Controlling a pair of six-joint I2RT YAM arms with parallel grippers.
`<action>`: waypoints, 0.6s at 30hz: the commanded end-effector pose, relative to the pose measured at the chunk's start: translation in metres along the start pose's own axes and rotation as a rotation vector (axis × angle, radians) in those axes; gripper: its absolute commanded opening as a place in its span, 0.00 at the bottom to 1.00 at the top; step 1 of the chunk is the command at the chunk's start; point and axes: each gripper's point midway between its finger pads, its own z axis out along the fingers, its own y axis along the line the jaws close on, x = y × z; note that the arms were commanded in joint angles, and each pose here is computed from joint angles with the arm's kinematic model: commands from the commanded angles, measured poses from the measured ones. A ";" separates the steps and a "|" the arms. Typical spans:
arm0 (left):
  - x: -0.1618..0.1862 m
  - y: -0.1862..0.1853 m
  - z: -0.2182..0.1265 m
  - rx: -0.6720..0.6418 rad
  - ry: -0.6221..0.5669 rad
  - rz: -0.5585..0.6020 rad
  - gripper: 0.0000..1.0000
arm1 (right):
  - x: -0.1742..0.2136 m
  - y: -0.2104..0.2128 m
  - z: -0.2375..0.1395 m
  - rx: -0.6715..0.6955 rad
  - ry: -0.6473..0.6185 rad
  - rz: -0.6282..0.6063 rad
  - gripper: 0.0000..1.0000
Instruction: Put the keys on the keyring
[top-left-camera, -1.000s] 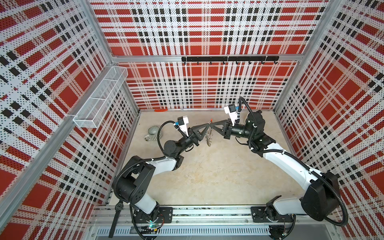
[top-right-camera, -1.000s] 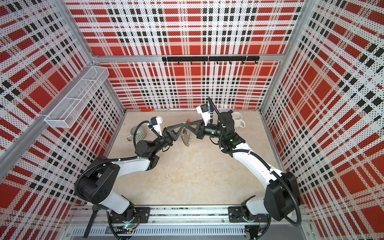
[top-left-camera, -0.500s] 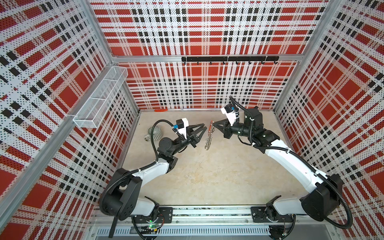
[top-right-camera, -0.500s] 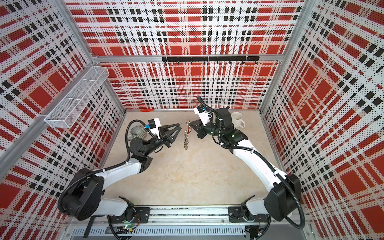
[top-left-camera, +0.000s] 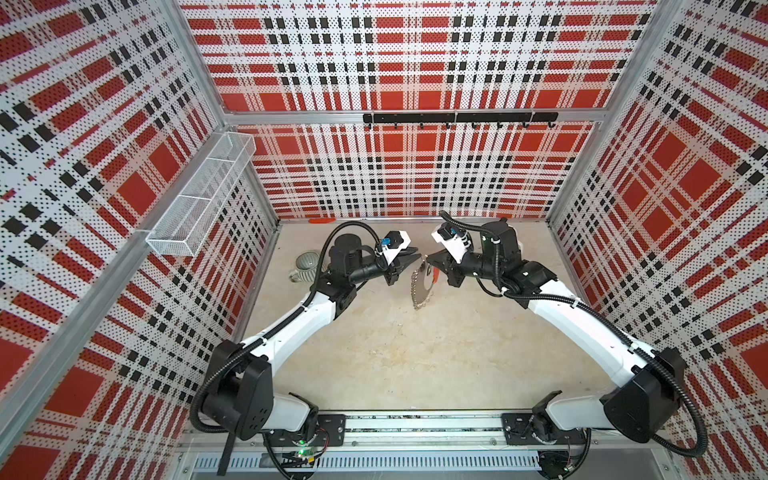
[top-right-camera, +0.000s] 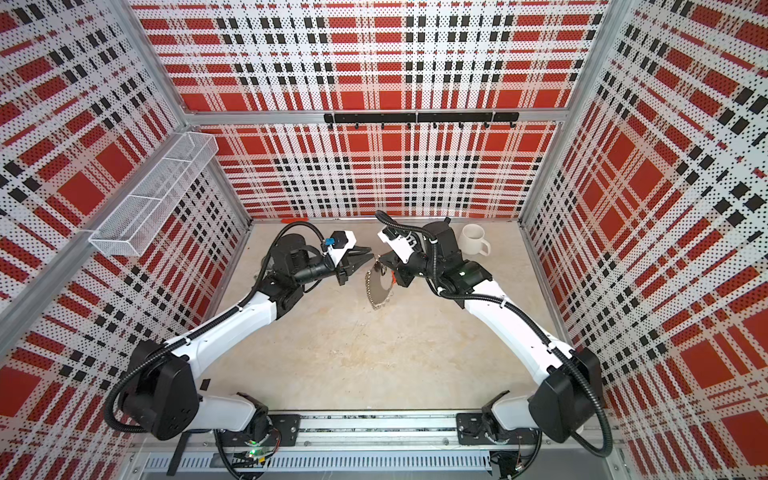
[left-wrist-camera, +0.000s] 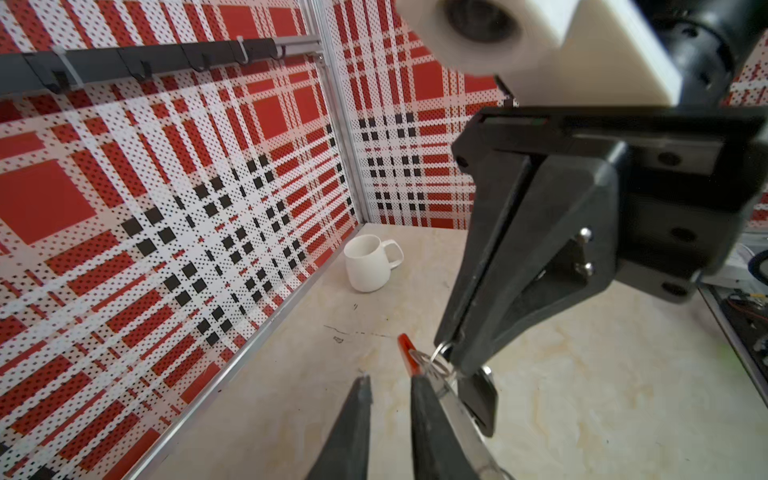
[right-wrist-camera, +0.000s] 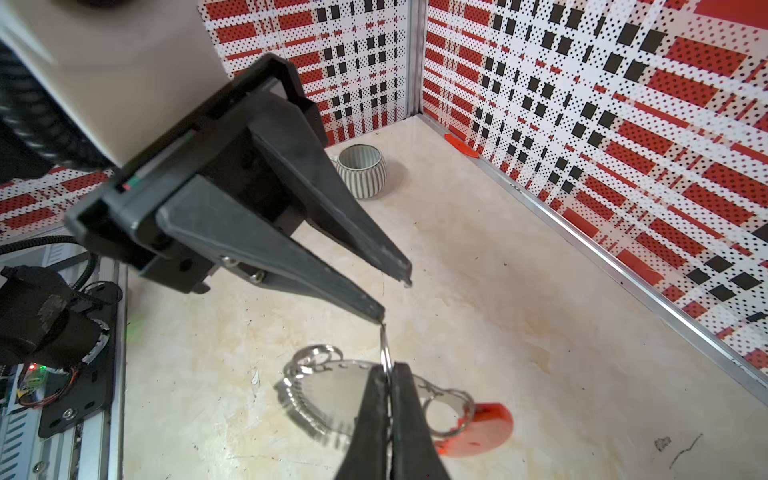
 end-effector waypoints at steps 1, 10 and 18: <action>0.008 -0.010 0.002 0.074 0.031 -0.002 0.21 | -0.010 0.011 -0.007 -0.028 -0.036 -0.054 0.00; -0.005 -0.015 -0.002 0.096 -0.020 -0.001 0.21 | -0.011 0.014 -0.005 -0.050 -0.042 -0.047 0.00; -0.009 -0.017 -0.004 0.106 -0.035 -0.001 0.19 | -0.012 0.020 -0.003 -0.068 -0.044 -0.046 0.00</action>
